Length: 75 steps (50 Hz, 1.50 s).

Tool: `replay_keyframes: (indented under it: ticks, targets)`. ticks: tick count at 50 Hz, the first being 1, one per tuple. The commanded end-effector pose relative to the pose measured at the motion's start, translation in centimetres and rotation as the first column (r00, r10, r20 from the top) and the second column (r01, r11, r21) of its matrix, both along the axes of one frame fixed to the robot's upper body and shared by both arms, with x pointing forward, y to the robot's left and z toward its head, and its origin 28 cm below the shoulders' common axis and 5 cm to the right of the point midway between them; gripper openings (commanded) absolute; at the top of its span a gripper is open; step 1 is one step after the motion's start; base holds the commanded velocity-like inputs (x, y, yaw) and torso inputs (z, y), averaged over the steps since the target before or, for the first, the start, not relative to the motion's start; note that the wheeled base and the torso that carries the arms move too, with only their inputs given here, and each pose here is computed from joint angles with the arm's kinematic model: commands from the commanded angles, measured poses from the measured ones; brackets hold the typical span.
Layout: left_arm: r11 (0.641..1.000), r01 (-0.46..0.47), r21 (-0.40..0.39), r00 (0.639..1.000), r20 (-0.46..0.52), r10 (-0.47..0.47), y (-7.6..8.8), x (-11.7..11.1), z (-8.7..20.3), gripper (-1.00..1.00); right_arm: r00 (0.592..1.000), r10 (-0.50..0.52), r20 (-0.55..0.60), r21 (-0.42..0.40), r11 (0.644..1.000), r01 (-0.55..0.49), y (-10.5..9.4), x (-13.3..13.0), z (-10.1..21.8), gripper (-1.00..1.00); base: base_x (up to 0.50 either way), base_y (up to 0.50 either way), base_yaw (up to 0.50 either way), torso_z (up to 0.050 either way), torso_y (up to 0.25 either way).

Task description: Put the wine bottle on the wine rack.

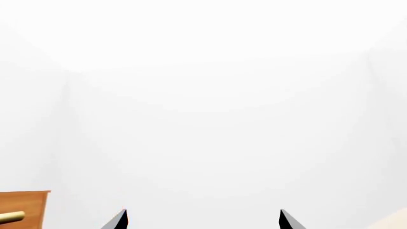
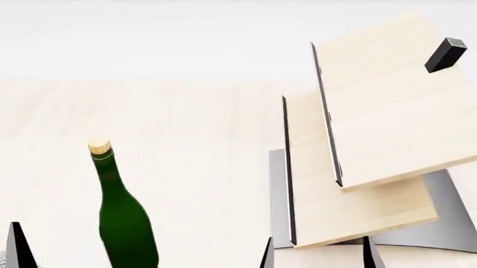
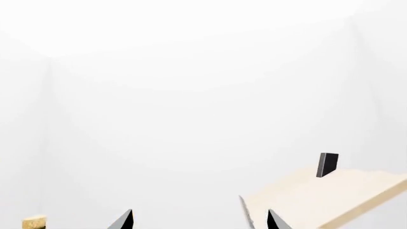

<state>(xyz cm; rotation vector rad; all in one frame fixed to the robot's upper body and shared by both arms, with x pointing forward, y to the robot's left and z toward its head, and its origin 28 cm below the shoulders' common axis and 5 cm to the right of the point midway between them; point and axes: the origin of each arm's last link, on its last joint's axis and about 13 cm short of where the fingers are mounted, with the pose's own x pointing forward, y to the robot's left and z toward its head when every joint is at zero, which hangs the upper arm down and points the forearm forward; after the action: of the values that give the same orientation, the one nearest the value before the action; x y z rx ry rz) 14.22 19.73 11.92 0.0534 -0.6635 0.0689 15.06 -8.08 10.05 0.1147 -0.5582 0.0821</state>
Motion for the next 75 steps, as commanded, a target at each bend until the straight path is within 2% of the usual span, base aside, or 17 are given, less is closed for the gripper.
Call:
replay_keyframes:
  ticks: [1,39,43,49,52,63,72,73,74,75]
  targets:
    - [1.000,0.001,0.000,1.000,-0.001,-0.001,0.0,0.0,0.0,1.00,1.000,0.003,-0.002,-0.001,1.000,-0.003,0.1,0.0,-0.1,1.00,0.00,-0.11,0.00,0.000,0.000]
    - [1.000,0.003,-0.001,1.000,-0.002,-0.003,-0.1,0.1,-0.1,1.00,1.000,0.013,-0.007,-0.012,1.000,-0.013,0.2,-0.1,-0.3,1.00,0.00,-0.09,0.00,0.000,0.000]
    - [1.000,0.002,-0.001,1.000,-0.002,-0.003,-0.1,0.1,-0.1,1.00,1.000,0.001,-0.009,-0.030,1.000,-0.002,0.3,0.0,-0.4,1.00,0.00,0.00,0.00,0.000,0.000]
    - [1.000,0.001,-0.002,1.000,-0.002,-0.001,-0.1,0.0,-0.1,1.00,1.000,-0.024,0.006,-0.004,1.000,0.024,0.3,0.1,-0.3,1.00,0.00,0.00,0.00,0.000,0.000]
    - [1.000,0.003,-0.001,1.000,-0.002,-0.003,-0.1,0.0,-0.1,1.00,1.000,-0.024,0.015,-0.016,1.000,0.024,0.4,0.2,0.0,1.00,0.00,0.00,0.00,0.000,0.000]
    - [1.000,0.002,0.000,1.000,-0.001,-0.002,-0.1,0.0,-0.1,1.00,0.997,-0.019,0.071,-0.012,1.000,0.020,1.6,2.5,3.2,1.00,0.00,0.00,0.00,0.000,0.000]
    - [1.000,0.004,0.002,1.000,-0.003,-0.004,-0.2,0.0,0.0,1.00,0.998,-0.041,0.045,-0.071,0.997,0.044,2.6,5.1,5.4,1.00,0.00,0.00,0.00,0.000,0.000]
    - [1.000,0.003,0.001,1.000,-0.002,-0.003,-0.1,0.0,0.0,1.00,0.999,-0.033,0.000,-0.121,0.992,0.033,2.8,5.4,5.5,1.00,0.00,0.00,0.00,0.000,0.000]
    - [1.000,0.003,0.001,1.000,0.001,-0.003,-0.1,-0.1,0.1,1.00,0.999,-0.040,0.012,-0.111,0.993,0.041,2.9,5.6,5.7,1.00,0.00,0.00,0.00,0.000,0.000]
    - [1.000,0.001,0.001,1.000,0.003,-0.001,-0.1,-0.1,0.1,1.00,1.000,-0.027,0.005,-0.140,0.990,0.027,3.1,5.7,6.0,1.00,0.00,0.00,0.00,0.000,0.000]
